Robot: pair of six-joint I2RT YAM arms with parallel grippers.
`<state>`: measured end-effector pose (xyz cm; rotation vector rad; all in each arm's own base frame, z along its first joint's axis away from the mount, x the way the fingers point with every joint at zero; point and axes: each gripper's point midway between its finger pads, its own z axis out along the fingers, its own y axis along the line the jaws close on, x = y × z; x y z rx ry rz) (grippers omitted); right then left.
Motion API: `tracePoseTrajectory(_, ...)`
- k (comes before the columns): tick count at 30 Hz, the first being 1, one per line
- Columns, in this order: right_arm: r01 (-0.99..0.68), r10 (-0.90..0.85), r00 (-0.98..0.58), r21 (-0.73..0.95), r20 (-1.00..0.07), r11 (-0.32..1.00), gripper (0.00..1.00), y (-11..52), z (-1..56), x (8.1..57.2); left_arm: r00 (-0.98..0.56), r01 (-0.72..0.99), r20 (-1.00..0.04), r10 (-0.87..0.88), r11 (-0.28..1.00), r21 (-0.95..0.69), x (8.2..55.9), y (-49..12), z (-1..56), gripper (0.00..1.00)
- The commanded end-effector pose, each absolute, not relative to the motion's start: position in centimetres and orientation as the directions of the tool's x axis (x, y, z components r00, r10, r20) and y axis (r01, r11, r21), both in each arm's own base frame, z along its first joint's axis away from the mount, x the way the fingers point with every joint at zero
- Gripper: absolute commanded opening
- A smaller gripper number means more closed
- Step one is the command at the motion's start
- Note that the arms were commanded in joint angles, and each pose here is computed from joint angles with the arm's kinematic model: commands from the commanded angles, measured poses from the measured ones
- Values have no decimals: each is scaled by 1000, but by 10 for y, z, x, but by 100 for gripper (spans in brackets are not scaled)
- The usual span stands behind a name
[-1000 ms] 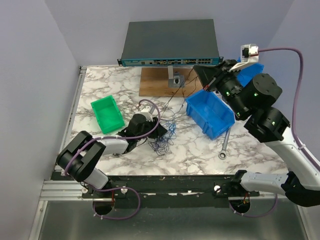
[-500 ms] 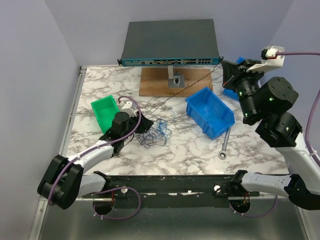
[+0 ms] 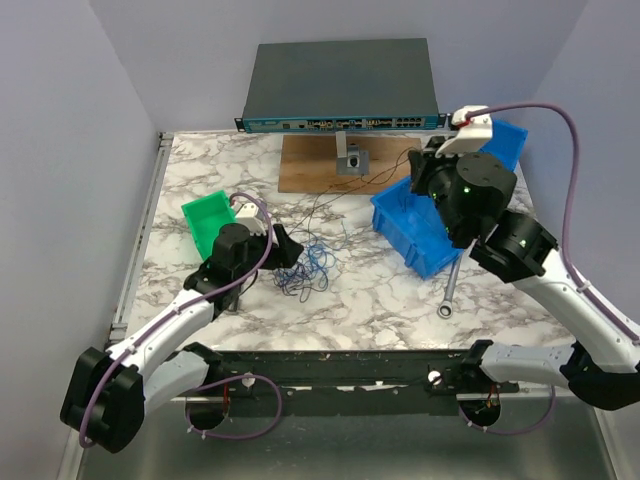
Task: Untangle the cables
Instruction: Untie the cable.
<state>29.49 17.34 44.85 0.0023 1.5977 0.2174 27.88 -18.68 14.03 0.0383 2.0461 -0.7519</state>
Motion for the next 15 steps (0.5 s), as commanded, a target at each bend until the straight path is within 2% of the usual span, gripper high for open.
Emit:
tracePoseTrajectory(1, -225, 79, -139, 109, -987, 968, 1, 200, 419, 295, -530, 394, -814, -237, 781, -484, 278, -194, 162, 76)
tracePoseTrajectory(9, -281, 42, -203, 99, -978, 955, 1, 223, 391, 300, -495, 505, -840, -221, 714, -485, 273, -209, 187, 65)
tracePoseTrajectory(10, -277, 36, -208, 94, -978, 956, 1, 223, 387, 301, -501, 509, -837, -219, 708, -490, 272, -211, 188, 66)
tracePoseTrajectory(15, -273, 24, -222, 85, -975, 958, 1, 229, 373, 307, -534, 529, -815, -224, 663, -530, 263, -219, 195, 84)
